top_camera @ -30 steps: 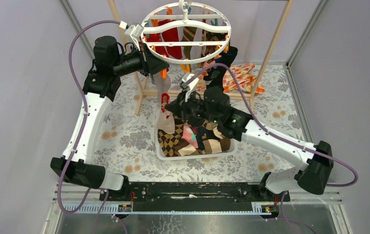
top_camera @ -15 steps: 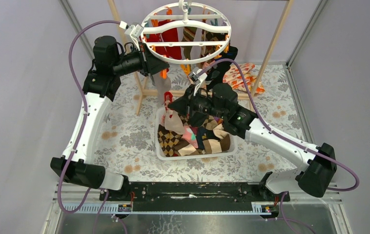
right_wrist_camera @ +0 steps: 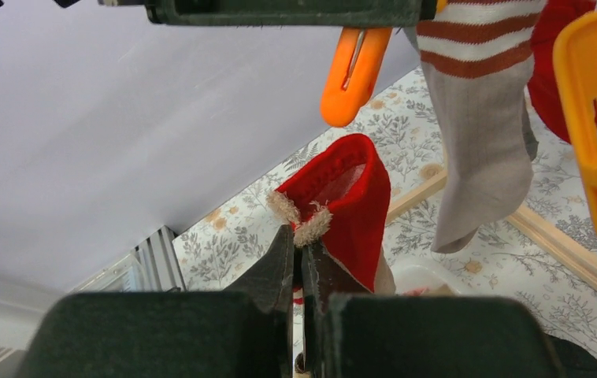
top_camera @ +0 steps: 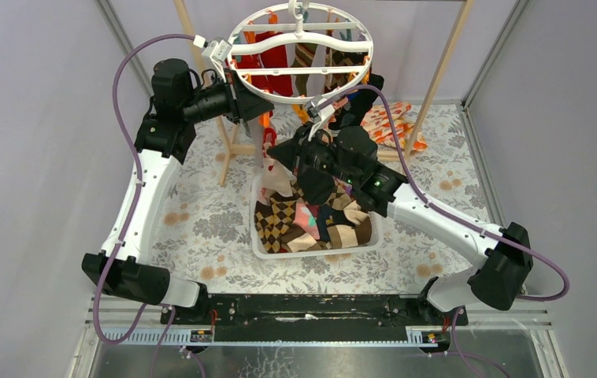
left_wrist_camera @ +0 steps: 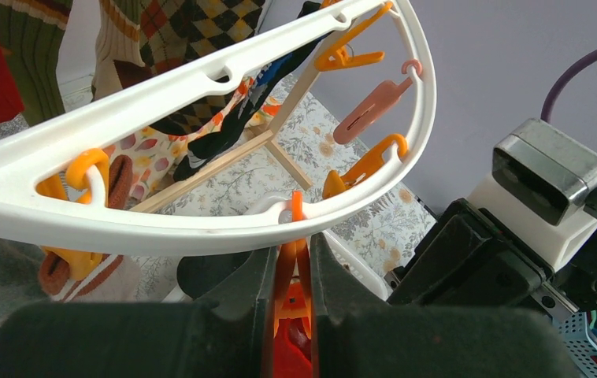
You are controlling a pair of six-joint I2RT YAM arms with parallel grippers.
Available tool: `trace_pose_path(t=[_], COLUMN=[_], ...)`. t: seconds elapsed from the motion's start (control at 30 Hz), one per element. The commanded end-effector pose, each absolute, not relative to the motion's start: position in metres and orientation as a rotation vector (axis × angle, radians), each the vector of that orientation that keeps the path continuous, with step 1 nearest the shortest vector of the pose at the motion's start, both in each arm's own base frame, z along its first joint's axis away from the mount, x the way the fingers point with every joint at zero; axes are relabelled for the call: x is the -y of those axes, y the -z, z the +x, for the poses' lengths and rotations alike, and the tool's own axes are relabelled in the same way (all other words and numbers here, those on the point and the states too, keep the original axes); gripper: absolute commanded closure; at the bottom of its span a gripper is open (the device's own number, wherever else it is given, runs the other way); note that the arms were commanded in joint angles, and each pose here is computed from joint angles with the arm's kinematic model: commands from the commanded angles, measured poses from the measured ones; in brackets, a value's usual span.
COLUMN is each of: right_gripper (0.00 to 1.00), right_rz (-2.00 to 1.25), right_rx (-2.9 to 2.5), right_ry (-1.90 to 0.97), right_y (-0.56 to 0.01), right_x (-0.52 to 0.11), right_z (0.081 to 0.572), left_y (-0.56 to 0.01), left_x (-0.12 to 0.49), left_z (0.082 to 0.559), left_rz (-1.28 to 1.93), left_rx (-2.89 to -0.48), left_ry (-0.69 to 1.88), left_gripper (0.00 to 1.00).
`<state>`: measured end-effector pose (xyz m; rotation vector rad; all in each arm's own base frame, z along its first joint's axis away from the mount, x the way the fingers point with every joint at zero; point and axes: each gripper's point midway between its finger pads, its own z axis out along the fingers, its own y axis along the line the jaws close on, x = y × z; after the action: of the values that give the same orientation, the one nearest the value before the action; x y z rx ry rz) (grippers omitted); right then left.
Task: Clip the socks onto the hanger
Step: Pick up the sock from the bin, then clamp the sock onto the hanger.
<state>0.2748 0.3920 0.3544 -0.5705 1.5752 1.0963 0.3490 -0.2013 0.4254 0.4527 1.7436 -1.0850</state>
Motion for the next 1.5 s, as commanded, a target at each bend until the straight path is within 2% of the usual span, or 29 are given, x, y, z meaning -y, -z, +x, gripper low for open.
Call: trace_pose_path(t=[0.0,1.33,1.47], right_gripper=[1.00,1.00,1.00], right_rz=[-0.506,-0.401,-0.393], right_rx=[-1.436,-1.392,-1.389], right_ry=[-1.073,-1.102,-1.100], right_y=[-0.404,-0.424,-0.430], right_x=[-0.388,-0.396,-0.396], right_z=[0.289,0.306,0.308], left_y=[-0.423,-0.423,-0.426], left_x=[0.204,0.203,0.202], left_z=[0.342,0.345,0.346], left_rz=[0.482,0.470,0.463], left_rx=[-1.742,-1.721,-1.715], left_ry=[1.126,1.111,1.101], left_gripper=[1.00,1.00,0.97])
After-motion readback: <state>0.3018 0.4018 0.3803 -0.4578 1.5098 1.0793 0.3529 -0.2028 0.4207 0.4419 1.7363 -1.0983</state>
